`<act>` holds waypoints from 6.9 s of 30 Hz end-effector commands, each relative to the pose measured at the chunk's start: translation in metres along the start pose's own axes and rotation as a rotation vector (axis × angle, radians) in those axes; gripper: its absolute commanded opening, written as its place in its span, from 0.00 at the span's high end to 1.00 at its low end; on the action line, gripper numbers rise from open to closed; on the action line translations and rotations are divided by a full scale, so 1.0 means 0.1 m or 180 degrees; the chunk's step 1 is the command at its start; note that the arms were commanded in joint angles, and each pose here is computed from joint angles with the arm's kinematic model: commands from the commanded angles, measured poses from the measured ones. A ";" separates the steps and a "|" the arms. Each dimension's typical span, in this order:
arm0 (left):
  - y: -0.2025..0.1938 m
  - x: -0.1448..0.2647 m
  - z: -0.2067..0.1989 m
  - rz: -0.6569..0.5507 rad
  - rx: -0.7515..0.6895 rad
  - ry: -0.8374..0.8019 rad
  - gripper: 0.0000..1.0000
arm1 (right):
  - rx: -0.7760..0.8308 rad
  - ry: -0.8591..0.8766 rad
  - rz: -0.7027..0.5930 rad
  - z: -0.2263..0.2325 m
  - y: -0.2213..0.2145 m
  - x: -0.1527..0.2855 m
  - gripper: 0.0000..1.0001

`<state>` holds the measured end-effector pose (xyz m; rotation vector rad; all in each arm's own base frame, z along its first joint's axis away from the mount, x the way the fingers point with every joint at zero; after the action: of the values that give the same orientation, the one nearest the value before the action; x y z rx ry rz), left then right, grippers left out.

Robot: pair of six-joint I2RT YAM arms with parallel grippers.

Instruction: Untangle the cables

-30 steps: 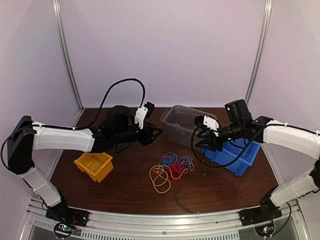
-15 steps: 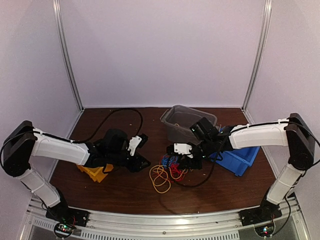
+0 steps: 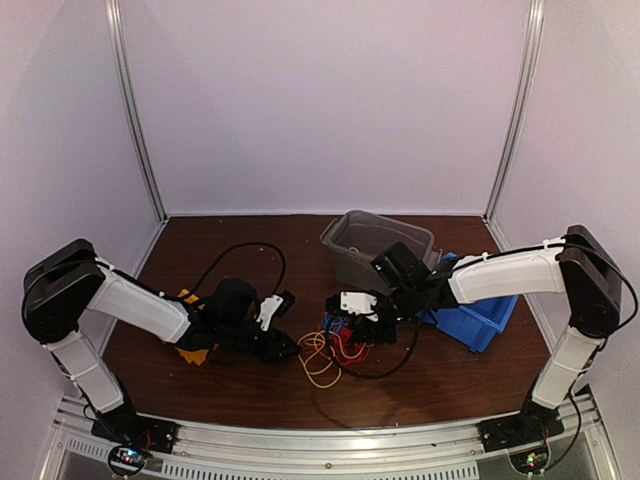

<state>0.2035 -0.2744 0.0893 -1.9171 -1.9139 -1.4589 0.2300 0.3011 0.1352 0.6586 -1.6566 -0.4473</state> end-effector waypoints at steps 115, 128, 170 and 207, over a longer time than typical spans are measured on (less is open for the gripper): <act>1.75 2.97 -1.70 -0.3281 -0.1099 -0.0081 1.00 | -0.1291 0.0932 -0.1880 -0.88 1.35 0.35 0.78; 1.58 2.86 -1.49 -0.3211 -0.0958 0.0167 0.87 | -0.1109 0.0133 -0.2053 -1.40 1.49 1.15 1.00; 1.29 2.33 -1.06 -0.2717 -0.0739 0.0562 0.52 | -0.1288 -0.1731 -0.2590 -2.31 0.61 3.17 1.00; 1.28 2.00 -0.93 -0.2504 -0.0698 0.0638 0.52 | -0.1296 -0.1174 -0.0694 -1.48 -0.33 1.37 0.59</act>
<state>0.2093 -0.2090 0.3313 -1.0128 -2.5673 -2.0218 0.4037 0.1716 0.2333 0.4055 -1.5487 -1.3430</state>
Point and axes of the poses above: each gripper's point midway between its finger pads, its own x axis back along the fingers, its own z axis along the line the jaws close on, y = z × x, the point moved 8 cm from there along x, back along the fingers, and after that the axes turned 9 degrees about x, right-handed, at the moved point
